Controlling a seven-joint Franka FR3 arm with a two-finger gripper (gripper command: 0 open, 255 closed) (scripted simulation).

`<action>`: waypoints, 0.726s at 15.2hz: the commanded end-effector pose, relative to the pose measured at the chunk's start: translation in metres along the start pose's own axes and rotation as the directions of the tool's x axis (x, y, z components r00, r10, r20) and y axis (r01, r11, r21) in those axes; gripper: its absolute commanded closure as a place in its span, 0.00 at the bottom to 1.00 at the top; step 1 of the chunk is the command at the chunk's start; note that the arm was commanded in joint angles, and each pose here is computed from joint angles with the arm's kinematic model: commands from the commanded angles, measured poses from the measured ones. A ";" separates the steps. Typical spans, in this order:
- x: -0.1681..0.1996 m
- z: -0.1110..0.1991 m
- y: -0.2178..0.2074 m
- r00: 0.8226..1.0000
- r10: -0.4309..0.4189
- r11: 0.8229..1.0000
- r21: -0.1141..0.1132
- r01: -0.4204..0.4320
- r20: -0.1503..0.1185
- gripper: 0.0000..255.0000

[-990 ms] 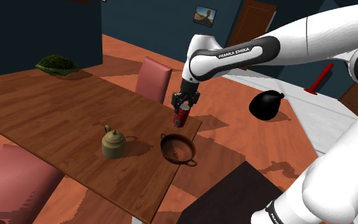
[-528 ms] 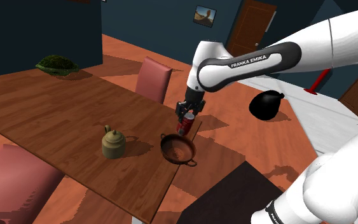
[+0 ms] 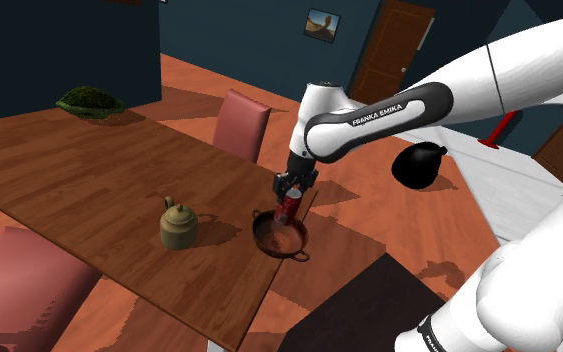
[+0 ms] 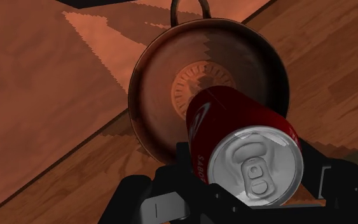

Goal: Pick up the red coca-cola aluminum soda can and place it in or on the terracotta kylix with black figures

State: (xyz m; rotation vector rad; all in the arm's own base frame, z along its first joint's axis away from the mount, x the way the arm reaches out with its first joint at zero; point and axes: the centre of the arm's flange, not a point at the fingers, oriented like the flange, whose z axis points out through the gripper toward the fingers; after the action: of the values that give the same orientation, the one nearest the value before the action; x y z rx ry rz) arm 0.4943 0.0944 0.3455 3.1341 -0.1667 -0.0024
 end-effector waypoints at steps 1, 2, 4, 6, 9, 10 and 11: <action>0.000 0.010 0.000 1.000 0.000 1.000 0.000 0.000 -0.001 1.00; 0.000 0.015 0.000 1.000 0.000 1.000 0.000 0.000 -0.001 1.00; 0.000 0.026 0.000 1.000 0.000 1.000 0.000 0.000 -0.001 1.00; 0.000 0.037 -0.001 1.000 0.000 1.000 0.000 0.000 -0.001 1.00; 0.000 0.043 -0.001 1.000 0.000 1.000 0.000 0.000 -0.001 1.00; 0.000 0.043 -0.001 1.000 0.000 1.000 0.000 0.000 -0.001 1.00; 0.000 0.043 -0.001 1.000 0.000 1.000 0.000 0.000 -0.001 1.00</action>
State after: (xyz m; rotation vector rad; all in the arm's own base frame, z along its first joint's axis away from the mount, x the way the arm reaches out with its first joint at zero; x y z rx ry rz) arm 0.4942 0.0947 0.3025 3.1343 -0.1665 -0.0019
